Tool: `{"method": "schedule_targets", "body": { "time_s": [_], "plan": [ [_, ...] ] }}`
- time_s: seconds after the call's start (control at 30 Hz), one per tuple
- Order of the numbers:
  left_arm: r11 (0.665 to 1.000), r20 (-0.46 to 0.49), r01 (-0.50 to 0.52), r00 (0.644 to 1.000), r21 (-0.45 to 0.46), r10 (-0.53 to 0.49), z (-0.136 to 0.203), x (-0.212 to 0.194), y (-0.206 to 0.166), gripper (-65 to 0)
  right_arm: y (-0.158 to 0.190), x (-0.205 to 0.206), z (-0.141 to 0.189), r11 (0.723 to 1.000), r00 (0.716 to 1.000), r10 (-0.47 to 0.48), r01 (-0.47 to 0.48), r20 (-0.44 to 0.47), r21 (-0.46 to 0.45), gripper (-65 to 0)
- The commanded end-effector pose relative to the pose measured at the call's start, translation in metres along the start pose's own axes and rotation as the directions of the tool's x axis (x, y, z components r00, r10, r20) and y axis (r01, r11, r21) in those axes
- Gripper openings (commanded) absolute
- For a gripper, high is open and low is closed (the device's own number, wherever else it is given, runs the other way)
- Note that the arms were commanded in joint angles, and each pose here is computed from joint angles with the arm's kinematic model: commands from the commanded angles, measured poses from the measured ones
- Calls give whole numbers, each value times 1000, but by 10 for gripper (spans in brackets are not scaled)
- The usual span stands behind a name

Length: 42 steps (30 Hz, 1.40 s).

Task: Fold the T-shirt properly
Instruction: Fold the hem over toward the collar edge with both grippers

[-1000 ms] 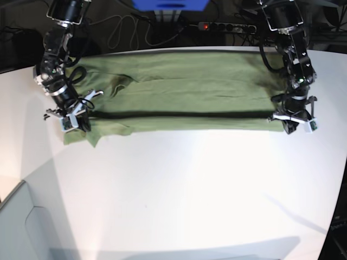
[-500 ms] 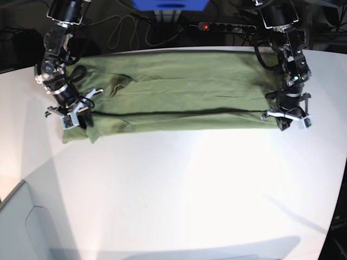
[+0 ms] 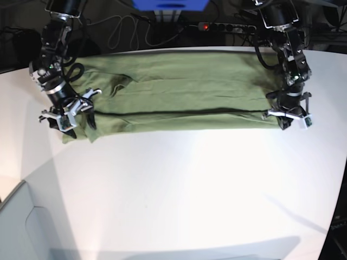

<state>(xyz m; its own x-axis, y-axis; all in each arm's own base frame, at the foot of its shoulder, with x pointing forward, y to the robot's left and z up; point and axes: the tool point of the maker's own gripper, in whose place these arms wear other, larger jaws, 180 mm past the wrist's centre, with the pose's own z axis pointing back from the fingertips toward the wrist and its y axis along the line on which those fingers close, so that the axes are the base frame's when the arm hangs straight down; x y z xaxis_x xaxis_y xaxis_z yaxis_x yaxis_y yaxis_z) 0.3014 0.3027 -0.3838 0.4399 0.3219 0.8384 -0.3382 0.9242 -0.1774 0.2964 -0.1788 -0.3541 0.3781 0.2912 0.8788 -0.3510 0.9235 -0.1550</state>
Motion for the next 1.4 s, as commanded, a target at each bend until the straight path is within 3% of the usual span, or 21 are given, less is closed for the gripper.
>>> {"method": "schedule_targets", "body": {
  "time_s": [0.0, 0.17, 0.37, 0.47, 0.57, 0.8, 1.03, 1.17, 1.23, 1.37],
  "plan": [
    [1000, 47, 6, 999, -2, -6, 0, 16, 0, -650, -7, 20, -5, 1000, 998, 6, -6, 55, -7, -290],
    [1000, 47, 6, 999, -2, -6, 0, 16, 0, -650, -17, 2, -28, 999, 998, -38, 37, -50, -5, -292],
    [1000, 47, 6, 999, -2, -6, 0, 16, 0, -650, -12, -9, -35, 998, 995, -55, 58, -80, 27, -323],
    [1000, 47, 6, 999, -2, -6, 0, 16, 0, -650, 3, -10, -33, 994, 996, -26, 34, -83, 108, -470],
    [1000, 47, 6, 999, -2, -6, 0, 16, 0, -650, 6, -4, -32, 994, 998, -27, 33, -65, 104, -650],
    [1000, 47, 6, 999, -2, -6, 0, 16, 0, -650, 9, 13, -7, 996, 999, 41, -39, -21, 81, -648],
    [1000, 47, 6, 999, -2, -6, 0, 16, 0, -650, 17, -5, 3, 995, 997, 38, -32, -61, 94, -648],
    [1000, 47, 6, 999, -2, -6, 0, 16, 0, -650, 24, -8, 10, 994, 999, 6, -2, -40, 111, -642],
    [1000, 47, 6, 999, -2, -6, 0, 16, 0, -650, 26, -15, 12, 993, 998, 1, 6, -57, 116, -594],
    [1000, 47, 6, 999, -2, -6, 0, 16, 0, -650, 31, -24, 20, 992, 997, -1, 11, -80, 123, -404]
  ]
}}
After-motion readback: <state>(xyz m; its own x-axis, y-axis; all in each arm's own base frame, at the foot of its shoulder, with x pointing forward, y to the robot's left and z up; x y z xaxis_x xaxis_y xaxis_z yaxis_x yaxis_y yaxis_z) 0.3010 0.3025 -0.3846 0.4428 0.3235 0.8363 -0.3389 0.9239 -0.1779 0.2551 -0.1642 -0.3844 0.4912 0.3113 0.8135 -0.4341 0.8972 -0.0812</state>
